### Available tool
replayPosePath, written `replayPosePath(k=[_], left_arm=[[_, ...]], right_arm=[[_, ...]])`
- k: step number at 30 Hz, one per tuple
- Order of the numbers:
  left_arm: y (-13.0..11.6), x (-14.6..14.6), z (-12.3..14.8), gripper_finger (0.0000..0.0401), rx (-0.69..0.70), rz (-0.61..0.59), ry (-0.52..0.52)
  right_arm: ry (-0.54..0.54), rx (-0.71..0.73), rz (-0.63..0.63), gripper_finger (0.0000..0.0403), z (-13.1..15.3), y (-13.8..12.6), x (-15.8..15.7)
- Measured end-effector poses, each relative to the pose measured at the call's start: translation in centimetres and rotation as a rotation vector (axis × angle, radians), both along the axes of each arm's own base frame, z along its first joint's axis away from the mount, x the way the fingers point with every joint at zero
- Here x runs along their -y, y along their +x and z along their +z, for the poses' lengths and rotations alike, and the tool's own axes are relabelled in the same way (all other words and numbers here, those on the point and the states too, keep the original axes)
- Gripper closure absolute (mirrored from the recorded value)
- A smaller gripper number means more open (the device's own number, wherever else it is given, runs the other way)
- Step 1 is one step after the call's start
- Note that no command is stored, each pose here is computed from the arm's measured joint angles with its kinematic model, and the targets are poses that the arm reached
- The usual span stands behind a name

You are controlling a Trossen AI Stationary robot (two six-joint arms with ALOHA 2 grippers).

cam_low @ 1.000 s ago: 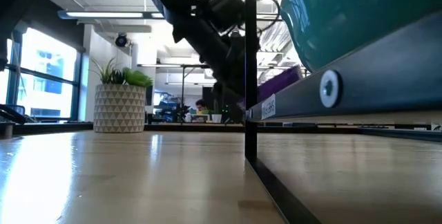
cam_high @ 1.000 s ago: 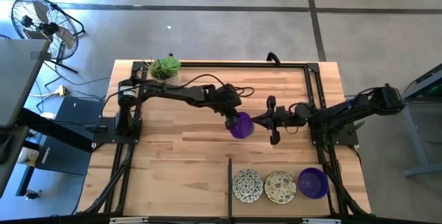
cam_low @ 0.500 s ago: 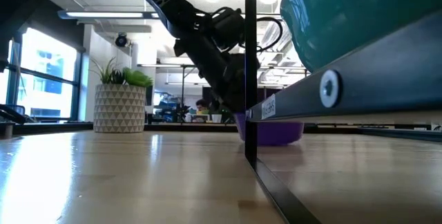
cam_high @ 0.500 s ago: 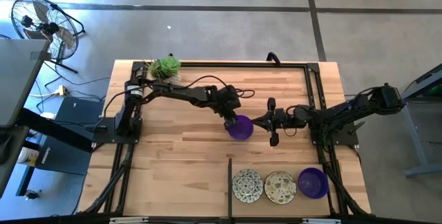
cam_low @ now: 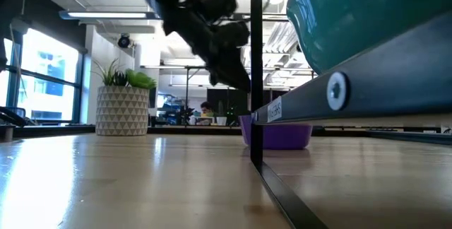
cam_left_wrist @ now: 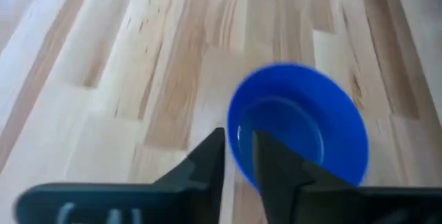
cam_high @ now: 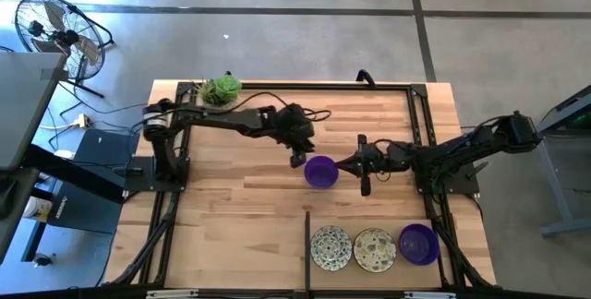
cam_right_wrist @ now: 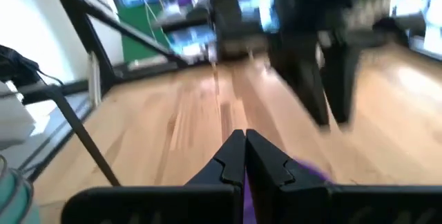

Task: Pick & Place Mini bowls
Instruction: Stack the purple bowl on the purple bowls on the shelf

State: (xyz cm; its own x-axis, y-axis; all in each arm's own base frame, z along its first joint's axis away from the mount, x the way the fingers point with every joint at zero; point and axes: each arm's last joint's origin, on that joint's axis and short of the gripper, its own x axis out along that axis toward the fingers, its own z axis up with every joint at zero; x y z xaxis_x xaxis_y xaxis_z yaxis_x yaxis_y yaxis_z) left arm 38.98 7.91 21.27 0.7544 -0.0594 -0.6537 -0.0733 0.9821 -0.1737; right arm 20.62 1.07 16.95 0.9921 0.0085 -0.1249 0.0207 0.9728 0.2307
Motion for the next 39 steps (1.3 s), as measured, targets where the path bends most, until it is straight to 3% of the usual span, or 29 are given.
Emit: replayPosePath(k=[6, 13, 20, 25, 29, 39], left_arm=[[-3.2, 0.7, -1.1, 0.0393, 0.197, 0.026, 0.015], [-7.8, 1.5, -3.0, 0.0393, 0.45, 0.068, 0.051], [-11.0, 0.4, -4.6, 0.04, 0.605, 0.08, 0.074], [-11.8, -0.6, -5.3, 0.04, 0.575, 0.095, 0.071], [-11.9, -0.9, -5.3, 0.04, 0.572, 0.077, 0.058], [-11.9, -0.7, -5.6, 0.04, 0.54, 0.066, 0.051]], right_arm=[[0.05, -0.265, -0.046, 0.0402, 1.2, 2.0, 0.0], [0.056, -0.503, -0.159, 0.0396, 5.2, 3.5, 1.9], [0.152, -0.582, -0.229, 0.0319, 7.1, 3.8, 4.3], [0.263, -0.661, -0.238, 0.0264, 6.4, 4.9, 5.9], [0.328, -0.755, -0.207, 0.0243, 4.9, 6.6, 7.1], [0.308, -0.919, -0.165, 0.0259, 1.4, 9.4, 8.8]])
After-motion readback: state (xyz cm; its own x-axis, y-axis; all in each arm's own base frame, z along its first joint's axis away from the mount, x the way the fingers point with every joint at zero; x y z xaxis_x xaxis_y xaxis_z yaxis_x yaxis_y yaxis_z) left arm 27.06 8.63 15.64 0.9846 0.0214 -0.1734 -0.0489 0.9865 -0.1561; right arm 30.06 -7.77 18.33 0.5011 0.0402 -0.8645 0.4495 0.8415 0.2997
